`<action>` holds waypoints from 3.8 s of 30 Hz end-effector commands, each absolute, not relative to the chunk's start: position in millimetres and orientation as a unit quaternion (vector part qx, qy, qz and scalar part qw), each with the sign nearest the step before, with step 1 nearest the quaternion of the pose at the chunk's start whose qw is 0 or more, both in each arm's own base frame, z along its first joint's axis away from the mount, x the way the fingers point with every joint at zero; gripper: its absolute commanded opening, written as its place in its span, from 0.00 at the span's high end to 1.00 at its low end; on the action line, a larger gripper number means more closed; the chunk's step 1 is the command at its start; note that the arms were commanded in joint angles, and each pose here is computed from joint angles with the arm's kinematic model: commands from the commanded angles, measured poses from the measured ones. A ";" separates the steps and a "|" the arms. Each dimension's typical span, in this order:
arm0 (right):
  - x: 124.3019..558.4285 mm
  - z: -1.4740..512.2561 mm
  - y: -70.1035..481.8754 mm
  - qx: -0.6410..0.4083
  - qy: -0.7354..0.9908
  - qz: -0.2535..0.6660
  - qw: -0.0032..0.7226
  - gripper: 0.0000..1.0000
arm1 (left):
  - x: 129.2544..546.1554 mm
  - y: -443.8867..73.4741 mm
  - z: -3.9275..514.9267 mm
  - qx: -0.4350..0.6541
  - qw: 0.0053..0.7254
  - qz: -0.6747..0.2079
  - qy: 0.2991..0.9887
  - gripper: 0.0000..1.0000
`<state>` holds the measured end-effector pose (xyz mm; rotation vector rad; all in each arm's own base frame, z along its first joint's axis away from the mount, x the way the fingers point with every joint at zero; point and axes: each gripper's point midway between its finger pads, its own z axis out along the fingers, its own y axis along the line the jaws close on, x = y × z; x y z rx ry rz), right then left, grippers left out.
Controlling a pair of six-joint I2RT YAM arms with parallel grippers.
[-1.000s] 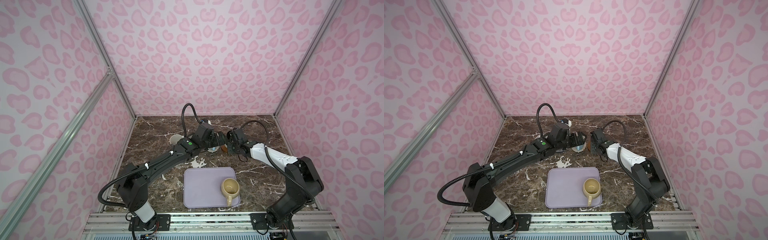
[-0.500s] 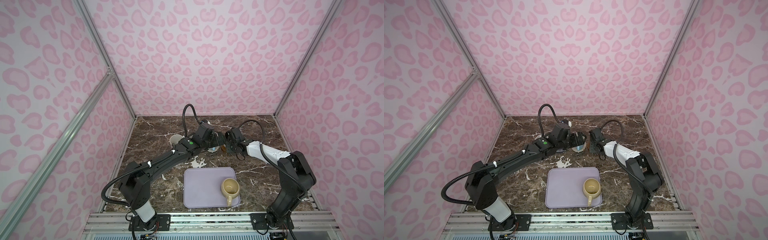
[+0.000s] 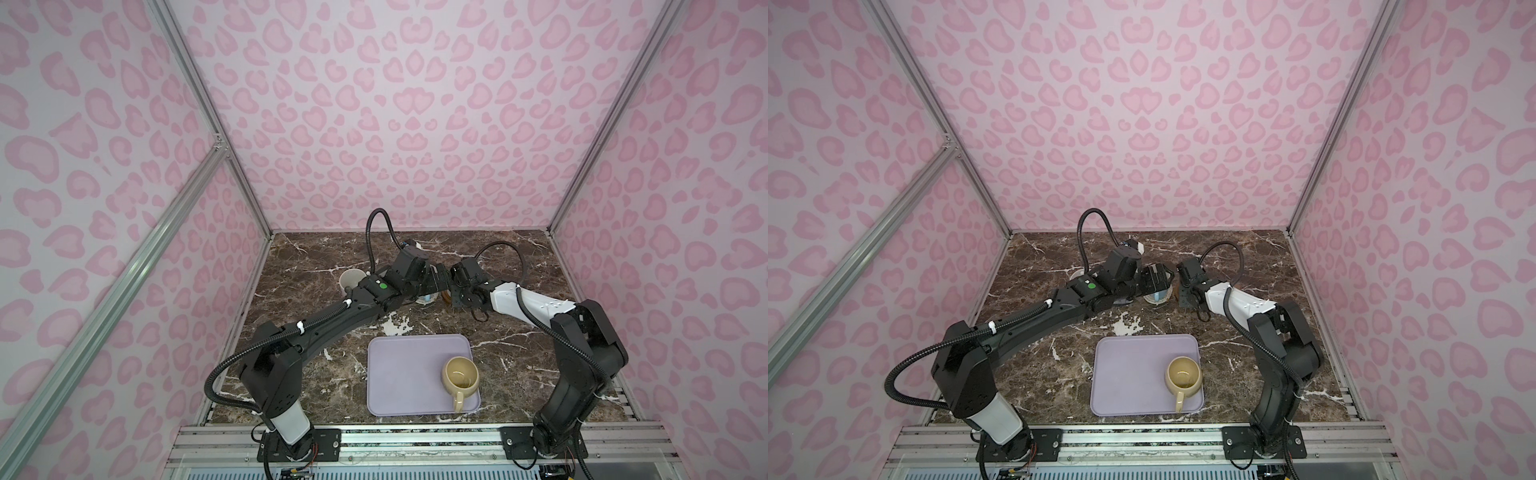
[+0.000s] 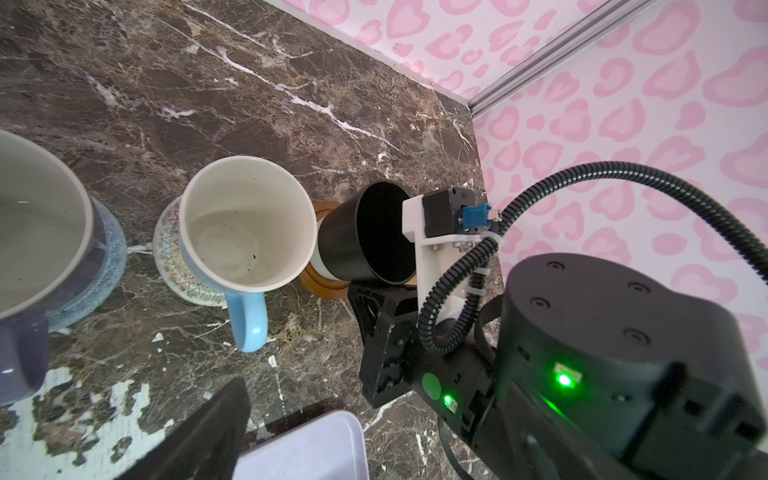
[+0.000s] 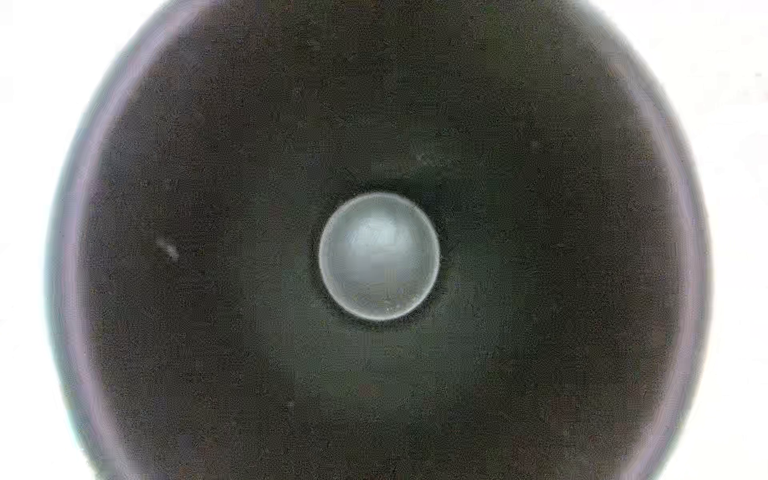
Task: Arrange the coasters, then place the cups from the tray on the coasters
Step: 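Lower the black mug onto the brown round coaster with the right gripper, then open the right gripper and move it back over the cream mug on the tray, then lower the right gripper onto the cream mug's rim and close it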
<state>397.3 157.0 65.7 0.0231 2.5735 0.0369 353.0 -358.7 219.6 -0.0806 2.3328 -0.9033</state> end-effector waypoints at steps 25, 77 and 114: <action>398.4 67.9 153.0 0.021 0.959 -0.016 0.284 0.86 | 351.5 -351.3 215.6 -0.040 0.321 -0.341 0.883 0.03; 262.8 138.3 123.3 -0.036 0.962 0.113 0.245 0.00 | 237.3 -290.1 213.7 0.027 0.298 -0.410 0.862 0.03; 113.4 98.6 178.4 -0.084 0.950 0.175 0.243 0.00 | 182.1 -296.3 143.5 -0.011 0.243 -0.396 0.886 0.03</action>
